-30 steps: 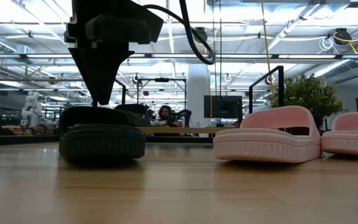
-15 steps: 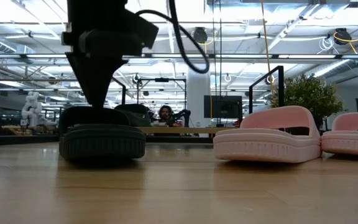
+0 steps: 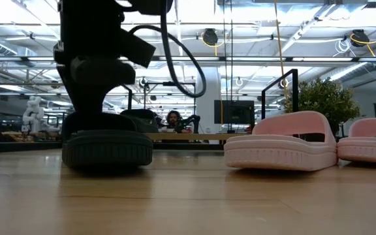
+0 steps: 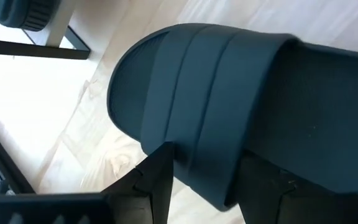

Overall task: Pick and place slides into the shelf
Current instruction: Put the black slipper on the shelf

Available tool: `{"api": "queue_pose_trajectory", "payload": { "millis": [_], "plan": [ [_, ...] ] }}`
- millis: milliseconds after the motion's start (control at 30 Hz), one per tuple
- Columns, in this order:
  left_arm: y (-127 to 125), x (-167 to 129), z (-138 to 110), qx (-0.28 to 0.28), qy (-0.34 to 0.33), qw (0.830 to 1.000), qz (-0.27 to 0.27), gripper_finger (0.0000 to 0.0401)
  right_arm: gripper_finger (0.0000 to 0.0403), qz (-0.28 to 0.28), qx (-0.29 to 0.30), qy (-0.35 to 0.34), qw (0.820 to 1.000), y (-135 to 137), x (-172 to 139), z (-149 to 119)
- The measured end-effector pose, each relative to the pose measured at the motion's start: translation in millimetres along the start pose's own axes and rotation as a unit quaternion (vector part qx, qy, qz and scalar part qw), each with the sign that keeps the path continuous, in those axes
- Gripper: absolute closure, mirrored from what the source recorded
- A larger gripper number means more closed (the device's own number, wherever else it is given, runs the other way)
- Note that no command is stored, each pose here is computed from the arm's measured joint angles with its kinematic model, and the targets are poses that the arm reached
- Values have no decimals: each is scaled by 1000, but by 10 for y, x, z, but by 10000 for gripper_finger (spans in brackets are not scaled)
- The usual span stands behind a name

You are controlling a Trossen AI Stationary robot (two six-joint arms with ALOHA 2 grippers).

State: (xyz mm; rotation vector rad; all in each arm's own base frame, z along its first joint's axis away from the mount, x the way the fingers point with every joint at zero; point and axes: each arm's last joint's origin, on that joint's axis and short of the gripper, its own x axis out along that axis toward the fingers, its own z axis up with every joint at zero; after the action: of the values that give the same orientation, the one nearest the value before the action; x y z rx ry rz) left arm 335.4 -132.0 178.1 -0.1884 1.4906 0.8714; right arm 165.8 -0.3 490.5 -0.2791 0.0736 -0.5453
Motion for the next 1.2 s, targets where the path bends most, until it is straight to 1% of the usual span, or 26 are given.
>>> {"api": "queue_pose_trajectory", "payload": {
  "millis": [267,333,433,567,633,933,1067,1200],
  "plan": [
    [6,58,-6,-29,-17,999,10,250,156,2,-6,7,1000,52,60,-15],
    [10,58,-7,-32,-20,999,14,260,156,3,-8,10,1000,73,84,-21],
    [13,57,-7,-29,-23,999,16,299,156,4,-12,15,1000,107,122,-33],
    [19,59,0,-11,-34,999,23,375,156,6,-16,20,1000,143,163,-46],
    [23,60,1,-9,-37,999,27,391,156,7,-18,22,1000,156,178,-50],
    [11,22,0,-8,-33,999,22,398,156,7,-18,23,1000,160,181,-51],
    [-19,-183,-8,-4,-36,999,-1,399,156,7,-18,22,1000,160,181,-51],
    [-3,-547,-43,10,-49,999,-18,399,156,7,-18,22,1000,160,181,-51]
  ]
}}
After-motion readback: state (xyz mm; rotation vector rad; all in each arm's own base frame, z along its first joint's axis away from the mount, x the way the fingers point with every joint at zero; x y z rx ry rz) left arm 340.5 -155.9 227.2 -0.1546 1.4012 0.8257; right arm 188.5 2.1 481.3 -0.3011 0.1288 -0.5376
